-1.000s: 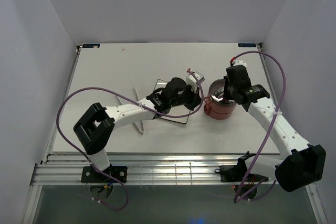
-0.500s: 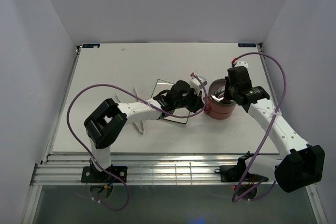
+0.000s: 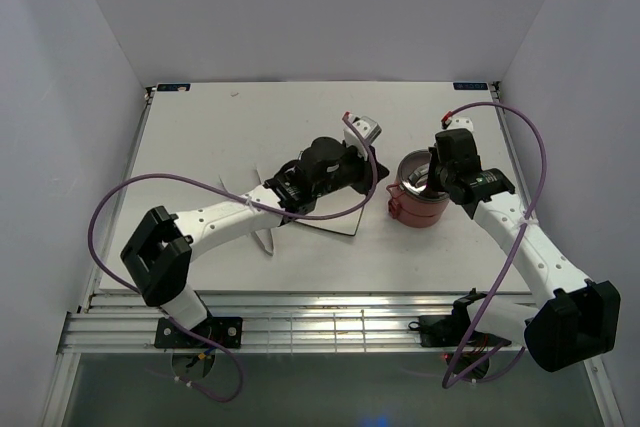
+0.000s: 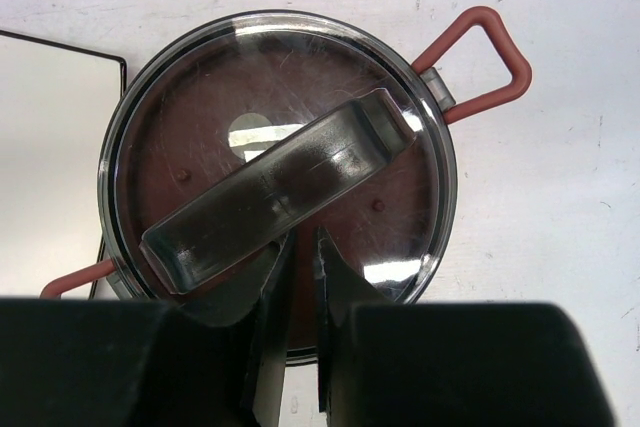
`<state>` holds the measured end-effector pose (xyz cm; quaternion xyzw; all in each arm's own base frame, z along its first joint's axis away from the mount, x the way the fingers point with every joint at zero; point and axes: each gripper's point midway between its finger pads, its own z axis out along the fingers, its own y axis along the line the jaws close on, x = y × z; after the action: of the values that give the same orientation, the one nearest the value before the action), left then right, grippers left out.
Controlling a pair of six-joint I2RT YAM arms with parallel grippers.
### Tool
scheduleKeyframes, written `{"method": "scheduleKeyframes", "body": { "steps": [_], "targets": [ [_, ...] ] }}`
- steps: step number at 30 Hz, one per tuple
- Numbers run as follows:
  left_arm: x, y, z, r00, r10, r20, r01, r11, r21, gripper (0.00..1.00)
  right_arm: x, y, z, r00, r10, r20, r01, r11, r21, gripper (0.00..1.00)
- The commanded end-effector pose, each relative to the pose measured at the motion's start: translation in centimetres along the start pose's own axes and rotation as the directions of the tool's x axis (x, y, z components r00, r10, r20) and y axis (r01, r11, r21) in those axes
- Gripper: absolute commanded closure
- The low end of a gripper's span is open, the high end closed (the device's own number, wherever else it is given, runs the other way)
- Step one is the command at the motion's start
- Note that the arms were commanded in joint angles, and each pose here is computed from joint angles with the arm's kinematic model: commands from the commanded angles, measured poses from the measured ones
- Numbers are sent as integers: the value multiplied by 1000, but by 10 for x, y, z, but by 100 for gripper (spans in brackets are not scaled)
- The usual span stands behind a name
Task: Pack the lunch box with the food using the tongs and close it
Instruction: Close the fastener on the packing box.
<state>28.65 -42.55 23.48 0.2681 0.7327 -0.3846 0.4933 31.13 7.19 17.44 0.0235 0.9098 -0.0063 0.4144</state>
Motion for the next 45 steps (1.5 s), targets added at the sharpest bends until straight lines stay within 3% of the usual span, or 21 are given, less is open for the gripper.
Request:
{"method": "scheduleKeyframes", "body": {
  "steps": [1,9,13,35,45],
  "targets": [
    [-15,-23,4,1000,25,16,-27,993,112,97,27,-1,6,995,-35,-88,35,999,-11,82],
    [55,-8,39,993,4,-120,11,993,120,100,30,-1,7,995,-40,-95,38,999,-19,82],
    [69,-5,47,989,-11,-145,29,992,122,100,30,0,5,995,-39,-91,36,999,-26,82],
    [84,5,87,987,-33,-157,49,994,100,100,41,3,9,993,-52,-106,46,997,-55,83],
    [79,12,82,989,-36,-146,44,998,52,100,43,1,9,992,-60,-107,55,997,-53,83]
  ]
}}
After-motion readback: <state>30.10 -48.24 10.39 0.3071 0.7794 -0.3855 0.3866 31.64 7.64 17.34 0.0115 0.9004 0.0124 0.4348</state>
